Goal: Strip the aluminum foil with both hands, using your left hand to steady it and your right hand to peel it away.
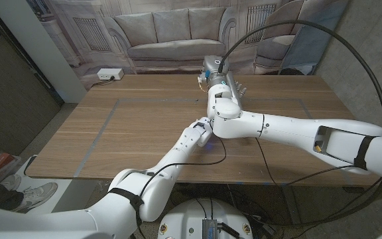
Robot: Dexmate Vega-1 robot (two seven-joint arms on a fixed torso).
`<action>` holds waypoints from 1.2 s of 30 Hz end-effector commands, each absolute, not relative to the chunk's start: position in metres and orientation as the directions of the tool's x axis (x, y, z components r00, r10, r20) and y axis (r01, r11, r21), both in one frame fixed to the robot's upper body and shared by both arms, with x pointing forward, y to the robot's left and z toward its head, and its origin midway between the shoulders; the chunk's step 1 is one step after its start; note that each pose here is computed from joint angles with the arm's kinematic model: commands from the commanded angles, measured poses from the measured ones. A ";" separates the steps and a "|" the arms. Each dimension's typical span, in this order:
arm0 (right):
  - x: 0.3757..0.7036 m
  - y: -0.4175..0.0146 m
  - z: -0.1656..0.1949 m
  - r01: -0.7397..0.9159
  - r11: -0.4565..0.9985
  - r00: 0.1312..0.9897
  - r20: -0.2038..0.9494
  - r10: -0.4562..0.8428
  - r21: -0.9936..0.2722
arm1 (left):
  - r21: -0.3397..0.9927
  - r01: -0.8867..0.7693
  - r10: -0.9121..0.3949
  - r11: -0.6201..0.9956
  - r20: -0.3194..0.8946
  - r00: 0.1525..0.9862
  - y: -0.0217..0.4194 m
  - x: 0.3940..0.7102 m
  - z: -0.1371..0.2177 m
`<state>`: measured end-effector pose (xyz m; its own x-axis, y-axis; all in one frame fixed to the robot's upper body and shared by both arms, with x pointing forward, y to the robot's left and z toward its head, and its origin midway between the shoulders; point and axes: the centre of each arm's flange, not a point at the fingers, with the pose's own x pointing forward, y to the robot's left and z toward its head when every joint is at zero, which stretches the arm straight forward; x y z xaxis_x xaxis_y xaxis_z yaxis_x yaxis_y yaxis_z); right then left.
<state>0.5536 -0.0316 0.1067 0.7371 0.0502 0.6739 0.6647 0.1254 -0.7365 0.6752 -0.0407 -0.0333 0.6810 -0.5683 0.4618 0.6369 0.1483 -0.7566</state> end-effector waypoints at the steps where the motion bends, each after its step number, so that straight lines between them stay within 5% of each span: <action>1: 0.552 -0.029 0.106 0.669 0.131 0.733 0.679 0.043 -0.731 | -0.793 0.599 -0.467 0.109 0.491 0.735 -0.032 0.671 -0.035; 13: 0.554 -0.034 0.112 0.679 0.114 0.728 0.685 0.015 -0.725 | -0.864 0.496 -0.506 0.084 0.392 0.768 -0.033 0.667 -0.049; 36: 0.558 -0.034 0.140 0.721 0.054 0.692 0.721 -0.015 -0.691 | -0.894 0.448 -0.502 0.010 0.383 0.775 -0.034 0.670 -0.069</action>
